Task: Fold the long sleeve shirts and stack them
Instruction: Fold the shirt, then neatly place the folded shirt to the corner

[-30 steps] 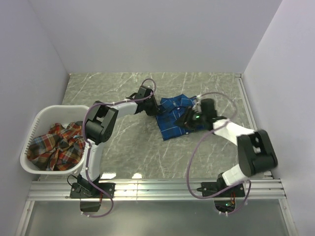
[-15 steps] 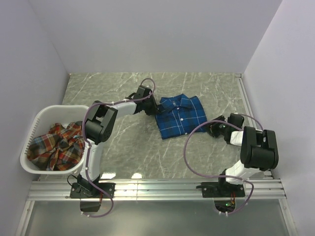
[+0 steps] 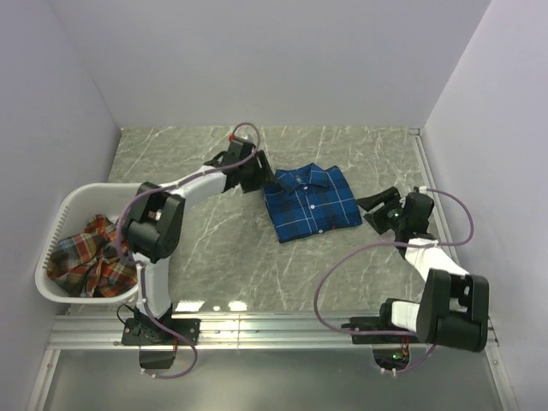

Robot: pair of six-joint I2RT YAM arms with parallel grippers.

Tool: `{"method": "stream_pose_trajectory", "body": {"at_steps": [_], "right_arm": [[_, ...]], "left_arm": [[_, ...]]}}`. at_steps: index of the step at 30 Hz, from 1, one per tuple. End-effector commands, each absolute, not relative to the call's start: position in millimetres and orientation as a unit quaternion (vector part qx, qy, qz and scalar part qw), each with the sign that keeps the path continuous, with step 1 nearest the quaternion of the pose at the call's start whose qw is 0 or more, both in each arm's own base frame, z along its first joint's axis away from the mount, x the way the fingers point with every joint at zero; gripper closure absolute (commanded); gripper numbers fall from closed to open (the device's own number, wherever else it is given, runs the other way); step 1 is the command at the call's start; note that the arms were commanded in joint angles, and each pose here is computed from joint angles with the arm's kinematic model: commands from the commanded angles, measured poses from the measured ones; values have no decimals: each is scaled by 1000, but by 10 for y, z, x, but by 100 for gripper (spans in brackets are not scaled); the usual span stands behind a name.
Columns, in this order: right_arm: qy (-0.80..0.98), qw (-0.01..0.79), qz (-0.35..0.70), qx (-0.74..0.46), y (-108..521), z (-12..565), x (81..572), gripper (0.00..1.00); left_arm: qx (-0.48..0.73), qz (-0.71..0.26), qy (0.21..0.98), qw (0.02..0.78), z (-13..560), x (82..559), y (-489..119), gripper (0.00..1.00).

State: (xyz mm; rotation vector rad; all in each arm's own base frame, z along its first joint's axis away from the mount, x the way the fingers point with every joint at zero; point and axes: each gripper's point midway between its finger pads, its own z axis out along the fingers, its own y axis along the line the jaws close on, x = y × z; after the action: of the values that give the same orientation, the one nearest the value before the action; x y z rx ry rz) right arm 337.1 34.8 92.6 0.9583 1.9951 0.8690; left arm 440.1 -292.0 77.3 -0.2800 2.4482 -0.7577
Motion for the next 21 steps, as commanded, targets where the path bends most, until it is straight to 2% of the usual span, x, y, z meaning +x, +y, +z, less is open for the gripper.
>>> {"method": "stream_pose_trajectory", "body": {"at_steps": [1,3,4,6,10,17,21], "right_arm": [[782,361,333,384,503,1006,3246,24],[779,353,344,387,700,1023,3122,18],[774,358,345,391,753,1058,3086,16],[771,331,367,402,997,970,2934,15],[750,331,387,422,1242,922,2818,14],[735,313,398,452,1492,798,2924,14],[731,297,403,463,1646,747,3039,16]], "left_arm": [[-101,-267,889,358,1543,4483,-2700,29],[-102,-261,882,378,1783,4478,-2603,19],[-101,-252,886,377,1813,4460,-2512,18],[-110,-241,882,389,2000,4456,-2327,10],[-130,-198,878,415,2224,4384,-1825,3],[-173,-102,834,514,2683,4116,-924,1],[-184,-83,828,523,2548,4029,-769,2]]}}
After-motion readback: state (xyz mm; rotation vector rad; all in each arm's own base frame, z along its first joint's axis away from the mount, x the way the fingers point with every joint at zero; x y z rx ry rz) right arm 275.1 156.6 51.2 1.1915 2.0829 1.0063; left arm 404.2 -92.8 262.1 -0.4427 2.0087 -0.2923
